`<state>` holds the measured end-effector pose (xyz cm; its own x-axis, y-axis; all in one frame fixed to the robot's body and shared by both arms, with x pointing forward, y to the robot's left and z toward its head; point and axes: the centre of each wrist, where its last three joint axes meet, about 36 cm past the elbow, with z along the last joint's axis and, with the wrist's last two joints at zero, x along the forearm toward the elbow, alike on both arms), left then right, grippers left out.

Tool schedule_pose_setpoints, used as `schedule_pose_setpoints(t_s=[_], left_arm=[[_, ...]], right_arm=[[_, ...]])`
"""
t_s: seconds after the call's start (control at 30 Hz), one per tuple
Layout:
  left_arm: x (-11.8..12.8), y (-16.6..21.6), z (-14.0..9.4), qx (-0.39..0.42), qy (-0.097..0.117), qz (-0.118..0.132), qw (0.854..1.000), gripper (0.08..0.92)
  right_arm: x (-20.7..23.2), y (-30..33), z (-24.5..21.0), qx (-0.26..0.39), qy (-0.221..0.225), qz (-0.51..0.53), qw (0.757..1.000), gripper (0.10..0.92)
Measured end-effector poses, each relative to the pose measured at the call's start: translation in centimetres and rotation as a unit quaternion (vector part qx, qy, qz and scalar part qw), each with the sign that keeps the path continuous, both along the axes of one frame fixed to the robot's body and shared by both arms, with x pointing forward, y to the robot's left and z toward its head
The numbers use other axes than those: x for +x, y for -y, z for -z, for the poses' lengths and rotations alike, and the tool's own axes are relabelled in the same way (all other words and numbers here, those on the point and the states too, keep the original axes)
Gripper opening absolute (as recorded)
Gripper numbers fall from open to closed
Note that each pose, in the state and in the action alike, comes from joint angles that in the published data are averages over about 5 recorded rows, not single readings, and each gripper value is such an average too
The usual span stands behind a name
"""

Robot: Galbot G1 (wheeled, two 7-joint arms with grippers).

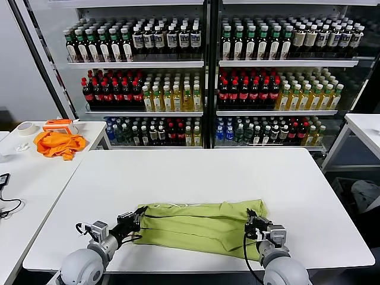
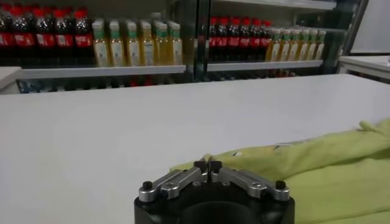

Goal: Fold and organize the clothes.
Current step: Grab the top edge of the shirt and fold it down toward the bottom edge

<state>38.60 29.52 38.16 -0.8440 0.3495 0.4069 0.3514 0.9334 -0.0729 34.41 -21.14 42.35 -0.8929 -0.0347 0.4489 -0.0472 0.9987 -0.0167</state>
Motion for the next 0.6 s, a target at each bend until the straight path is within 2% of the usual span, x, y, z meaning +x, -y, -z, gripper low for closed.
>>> schedule_pose_setpoints(t_s=[0.2,0.3,0.4,0.6], left_arm=[[0.1,-0.1,-0.2,0.000,0.002,-0.011,1.000,0.081],[-0.1,0.0,-0.2,0.001,0.001,-0.013,1.000,0.116],[-0.3,0.2,-0.3,0.001,0.000,-0.015,1.000,0.197],[-0.8,0.6,-0.8,0.002,0.000,-0.019,1.000,0.370]], right_arm=[[-0.8,-0.2,0.3,-0.008,0.001,-0.001,1.000,0.104],[-1.2,-0.3,0.3,-0.010,0.001,-0.002,1.000,0.113],[-1.7,-0.4,0.2,-0.012,0.003,-0.003,1.000,0.171],[-2.5,0.0,-0.5,-0.017,0.018,0.000,1.000,0.343]])
